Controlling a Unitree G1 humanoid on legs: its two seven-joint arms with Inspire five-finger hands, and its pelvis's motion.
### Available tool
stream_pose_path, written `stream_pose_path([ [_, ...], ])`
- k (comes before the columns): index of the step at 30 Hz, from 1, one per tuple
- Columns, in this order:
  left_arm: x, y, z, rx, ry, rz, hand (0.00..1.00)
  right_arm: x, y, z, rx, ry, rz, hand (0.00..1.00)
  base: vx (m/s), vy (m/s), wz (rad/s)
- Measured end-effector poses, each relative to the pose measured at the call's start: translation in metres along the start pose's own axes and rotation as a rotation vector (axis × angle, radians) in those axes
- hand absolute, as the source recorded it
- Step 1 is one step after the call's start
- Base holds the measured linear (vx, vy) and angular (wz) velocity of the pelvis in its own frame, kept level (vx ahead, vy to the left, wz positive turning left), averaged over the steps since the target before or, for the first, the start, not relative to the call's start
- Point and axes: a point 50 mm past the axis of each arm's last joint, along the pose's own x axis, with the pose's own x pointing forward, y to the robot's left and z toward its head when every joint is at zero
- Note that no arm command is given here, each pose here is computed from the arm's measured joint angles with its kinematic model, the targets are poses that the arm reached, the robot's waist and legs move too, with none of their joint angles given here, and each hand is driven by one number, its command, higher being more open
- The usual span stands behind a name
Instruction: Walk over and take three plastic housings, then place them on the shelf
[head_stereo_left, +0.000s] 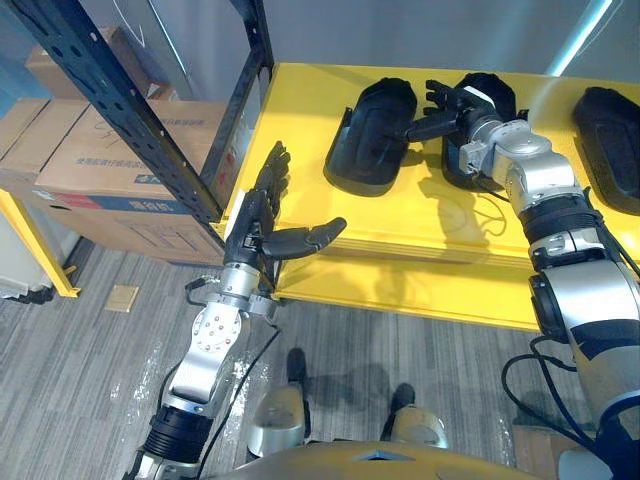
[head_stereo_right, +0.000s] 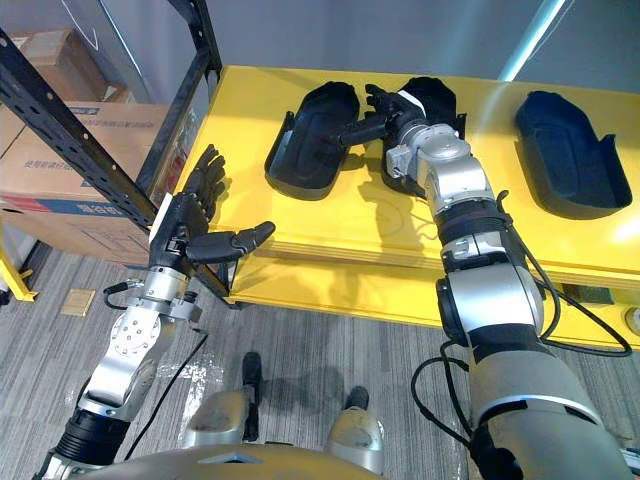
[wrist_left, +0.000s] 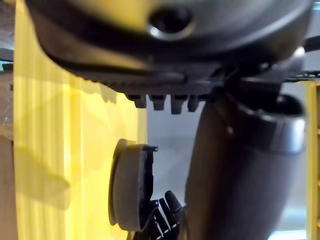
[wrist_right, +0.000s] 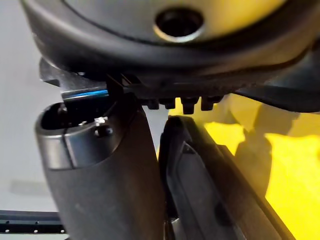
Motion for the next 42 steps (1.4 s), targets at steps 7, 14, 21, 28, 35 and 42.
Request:
stream_pose_path([
  [7, 0.0, 0.001, 0.0, 0.001, -0.002, 0.007, 1.0, 0.002, -0.003, 0.003, 0.004, 0.014, -0.005, 1.0, 0.0, -0.016, 0.05],
  [14, -0.001, 0.004, 0.0, 0.004, 0.003, 0.024, 1.0, 0.003, -0.005, 0.015, -0.001, -0.009, -0.011, 1.0, 0.0, -0.036, 0.06],
  [21, -0.001, 0.005, 0.0, 0.003, 0.002, 0.04, 1.0, 0.003, -0.007, 0.029, -0.006, -0.034, -0.013, 1.0, 0.01, -0.042, 0.05],
  [28, -0.003, 0.006, -0.001, 0.002, 0.008, 0.043, 1.0, 0.003, -0.006, 0.03, -0.019, -0.047, -0.002, 1.0, 0.0, -0.039, 0.05],
  [35, -0.004, 0.006, -0.002, 0.002, 0.012, 0.042, 1.0, 0.003, -0.006, 0.032, -0.023, -0.056, 0.0, 1.0, 0.0, -0.02, 0.01],
  [42, -0.004, 0.006, -0.002, 0.002, 0.011, 0.042, 1.0, 0.003, -0.005, 0.048, -0.043, -0.098, -0.005, 1.0, 0.0, -0.016, 0.01],
])
